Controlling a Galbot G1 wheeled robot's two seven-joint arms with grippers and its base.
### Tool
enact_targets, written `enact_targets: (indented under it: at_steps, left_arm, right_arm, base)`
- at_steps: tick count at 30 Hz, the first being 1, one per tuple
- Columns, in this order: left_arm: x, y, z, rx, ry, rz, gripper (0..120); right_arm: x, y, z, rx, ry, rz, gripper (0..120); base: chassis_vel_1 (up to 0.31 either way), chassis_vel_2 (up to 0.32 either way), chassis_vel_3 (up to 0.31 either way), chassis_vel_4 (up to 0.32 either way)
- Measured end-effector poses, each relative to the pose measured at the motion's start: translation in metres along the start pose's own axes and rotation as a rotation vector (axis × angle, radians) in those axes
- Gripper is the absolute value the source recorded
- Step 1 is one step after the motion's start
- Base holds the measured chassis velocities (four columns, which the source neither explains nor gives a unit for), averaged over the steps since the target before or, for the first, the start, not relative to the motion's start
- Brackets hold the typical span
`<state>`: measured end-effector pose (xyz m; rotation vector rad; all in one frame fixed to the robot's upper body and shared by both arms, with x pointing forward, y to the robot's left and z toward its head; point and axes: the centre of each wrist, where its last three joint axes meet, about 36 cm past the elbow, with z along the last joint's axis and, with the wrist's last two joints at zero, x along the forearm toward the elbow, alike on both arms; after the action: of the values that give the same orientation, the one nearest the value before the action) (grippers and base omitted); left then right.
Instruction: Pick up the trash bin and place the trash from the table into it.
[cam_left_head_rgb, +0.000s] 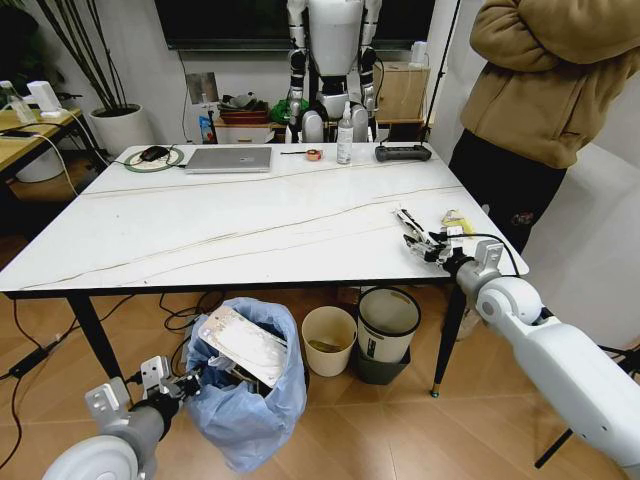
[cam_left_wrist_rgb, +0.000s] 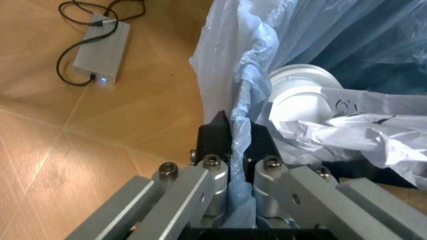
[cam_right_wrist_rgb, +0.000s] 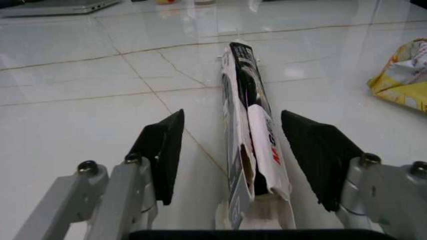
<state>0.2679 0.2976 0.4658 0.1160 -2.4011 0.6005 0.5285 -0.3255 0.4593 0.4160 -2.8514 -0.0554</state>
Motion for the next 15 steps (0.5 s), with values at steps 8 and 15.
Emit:
enact_targets:
  at_steps: [8, 15]
  left_arm:
    - [-0.0015, 0.0002, -0.0016, 0.003, -0.004, 0.001, 0]
    - [-0.002, 0.0008, -0.0018, 0.004, -0.004, 0.0, 0]
  right_arm:
    - [0.0007, 0.0001, 0.0038, 0.0, 0.009, -0.003, 25]
    - [0.0021, 0.002, 0.003, 0.003, 0.002, -0.014, 1]
  base:
    - [0.0, 0.0, 0.0, 0.0]
    - [0.0, 0.0, 0.0, 0.0]
